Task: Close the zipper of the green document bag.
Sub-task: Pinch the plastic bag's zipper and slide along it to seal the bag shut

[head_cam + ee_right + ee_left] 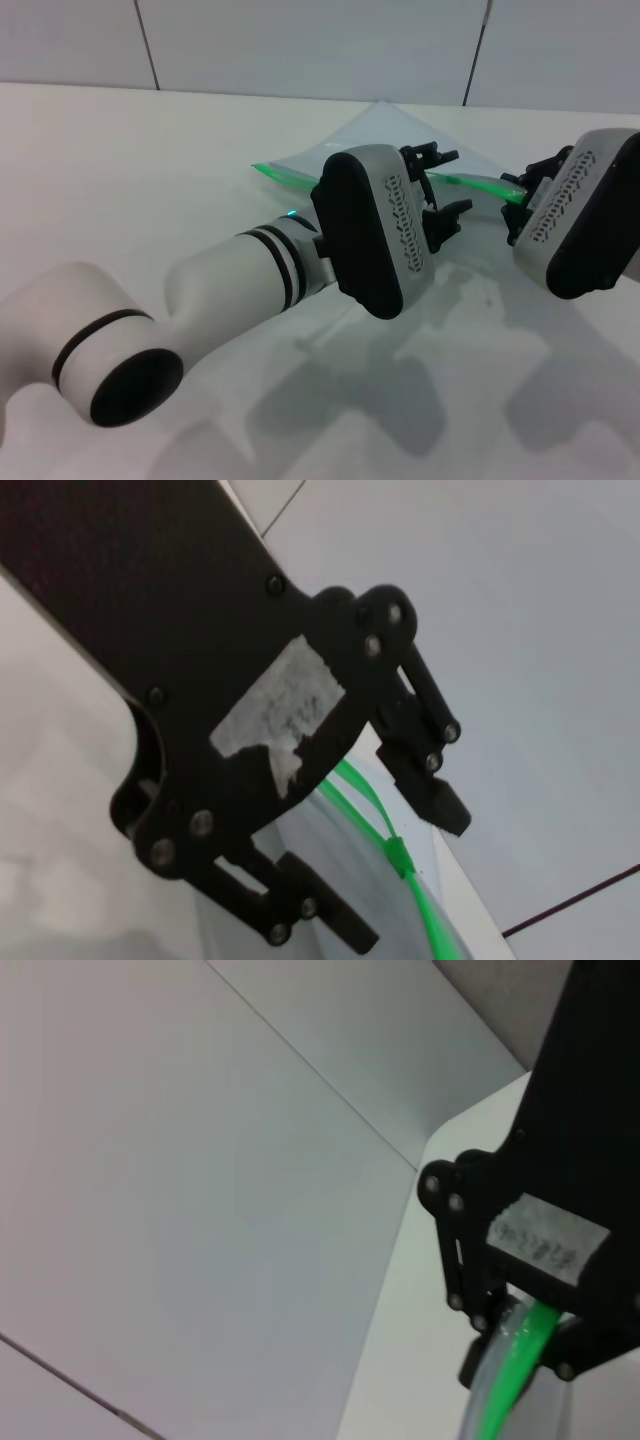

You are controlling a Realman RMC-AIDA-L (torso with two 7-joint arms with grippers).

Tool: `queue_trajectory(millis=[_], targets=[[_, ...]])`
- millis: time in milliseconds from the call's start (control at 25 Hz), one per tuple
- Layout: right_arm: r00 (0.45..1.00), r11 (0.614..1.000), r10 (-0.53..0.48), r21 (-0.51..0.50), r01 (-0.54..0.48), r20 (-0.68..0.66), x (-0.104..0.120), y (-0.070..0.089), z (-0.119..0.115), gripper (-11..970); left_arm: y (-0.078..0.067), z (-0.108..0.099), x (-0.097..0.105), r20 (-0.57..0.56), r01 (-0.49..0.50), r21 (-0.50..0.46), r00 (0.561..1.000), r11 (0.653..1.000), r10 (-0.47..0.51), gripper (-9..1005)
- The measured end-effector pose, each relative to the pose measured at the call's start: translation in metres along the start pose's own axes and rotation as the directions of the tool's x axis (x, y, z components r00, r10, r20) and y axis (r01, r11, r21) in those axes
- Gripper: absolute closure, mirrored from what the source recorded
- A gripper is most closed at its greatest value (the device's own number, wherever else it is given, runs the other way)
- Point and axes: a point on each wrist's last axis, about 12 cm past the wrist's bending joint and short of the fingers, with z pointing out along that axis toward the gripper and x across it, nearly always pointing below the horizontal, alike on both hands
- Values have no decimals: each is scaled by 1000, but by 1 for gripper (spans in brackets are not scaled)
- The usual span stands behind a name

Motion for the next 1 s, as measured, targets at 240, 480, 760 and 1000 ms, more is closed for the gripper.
queue_trajectory(millis=[240, 480, 760, 1000], targets=[[1000, 1000, -9, -1, 9, 9, -3, 1, -1, 909, 1, -1, 3, 2, 2, -19, 1000, 1000, -2, 448], [1000, 1000, -12, -5, 12, 16, -6, 2, 0, 909, -1, 1, 4, 0, -3, -11, 1000, 1000, 3, 455], [1000, 1000, -15, -8, 15, 20, -8, 3, 0, 910, -2, 2, 6, -7, -8, -4, 1000, 1000, 8, 456], [1000, 1000, -16, -10, 16, 21, -8, 3, 0, 910, -2, 2, 7, -11, -5, -3, 1000, 1000, 5, 459]])
